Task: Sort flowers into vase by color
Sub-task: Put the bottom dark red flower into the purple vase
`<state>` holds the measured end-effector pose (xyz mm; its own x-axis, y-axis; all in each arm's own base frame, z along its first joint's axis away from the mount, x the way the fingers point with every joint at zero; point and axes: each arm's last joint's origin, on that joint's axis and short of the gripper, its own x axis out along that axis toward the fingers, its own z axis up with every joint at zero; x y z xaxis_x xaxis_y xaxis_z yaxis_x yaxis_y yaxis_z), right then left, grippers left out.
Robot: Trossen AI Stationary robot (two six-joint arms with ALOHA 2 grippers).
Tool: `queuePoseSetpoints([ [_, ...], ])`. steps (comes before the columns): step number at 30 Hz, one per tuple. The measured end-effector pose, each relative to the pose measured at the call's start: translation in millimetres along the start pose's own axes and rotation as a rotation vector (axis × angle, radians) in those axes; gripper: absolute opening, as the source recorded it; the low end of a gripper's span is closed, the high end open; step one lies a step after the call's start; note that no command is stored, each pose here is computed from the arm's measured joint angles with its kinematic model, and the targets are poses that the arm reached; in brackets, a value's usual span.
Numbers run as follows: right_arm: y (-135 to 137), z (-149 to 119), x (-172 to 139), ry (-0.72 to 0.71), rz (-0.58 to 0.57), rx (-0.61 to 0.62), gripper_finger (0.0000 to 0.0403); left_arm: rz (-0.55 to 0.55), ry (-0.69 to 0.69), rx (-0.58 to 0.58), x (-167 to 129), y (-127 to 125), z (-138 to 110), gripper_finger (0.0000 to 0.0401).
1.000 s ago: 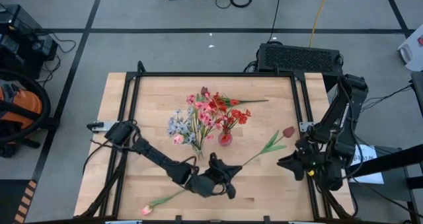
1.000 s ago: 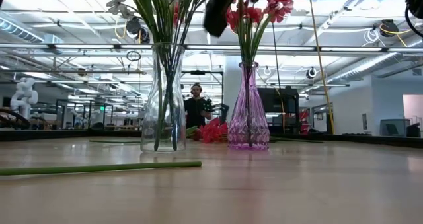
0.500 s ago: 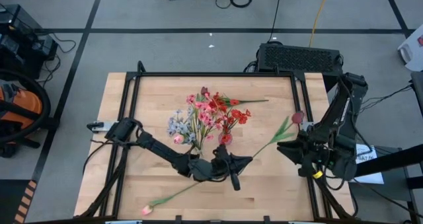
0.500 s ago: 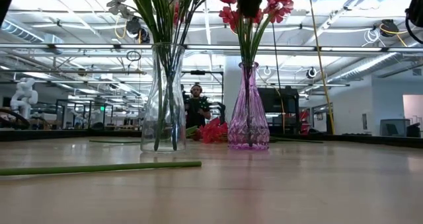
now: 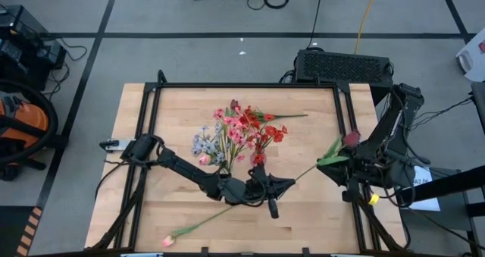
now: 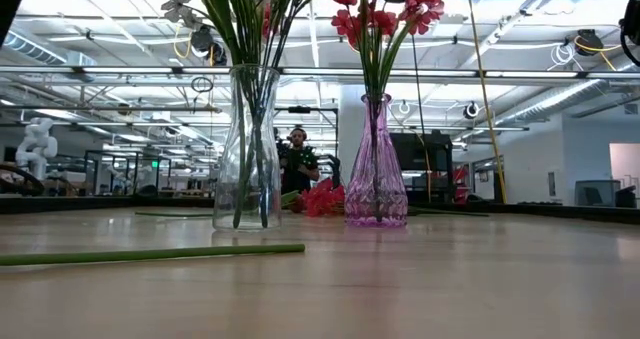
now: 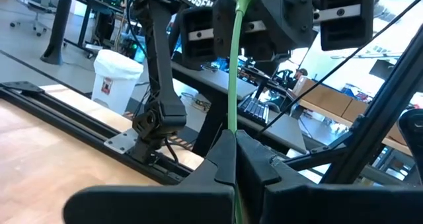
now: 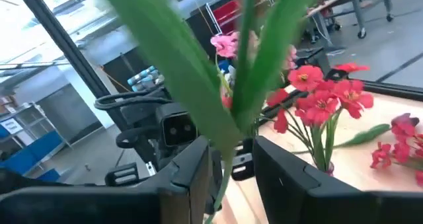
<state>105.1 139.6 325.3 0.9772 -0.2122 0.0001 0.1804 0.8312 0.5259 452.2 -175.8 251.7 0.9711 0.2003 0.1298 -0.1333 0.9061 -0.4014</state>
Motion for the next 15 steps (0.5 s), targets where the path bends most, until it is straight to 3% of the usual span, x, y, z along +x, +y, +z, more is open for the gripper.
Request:
queuePoseSetpoints([
  [9,-2.4,7.5,-1.5,-0.014,-0.001,-0.017,0.0109,-0.002,-0.002,-0.008,-0.2,-0.4,0.2,0.0],
  [15,-4.2,10.1,0.2,-0.023,-0.013,-0.027,0.008,-0.019,0.004,-0.009,-0.2,-0.9,0.0,0.0],
])
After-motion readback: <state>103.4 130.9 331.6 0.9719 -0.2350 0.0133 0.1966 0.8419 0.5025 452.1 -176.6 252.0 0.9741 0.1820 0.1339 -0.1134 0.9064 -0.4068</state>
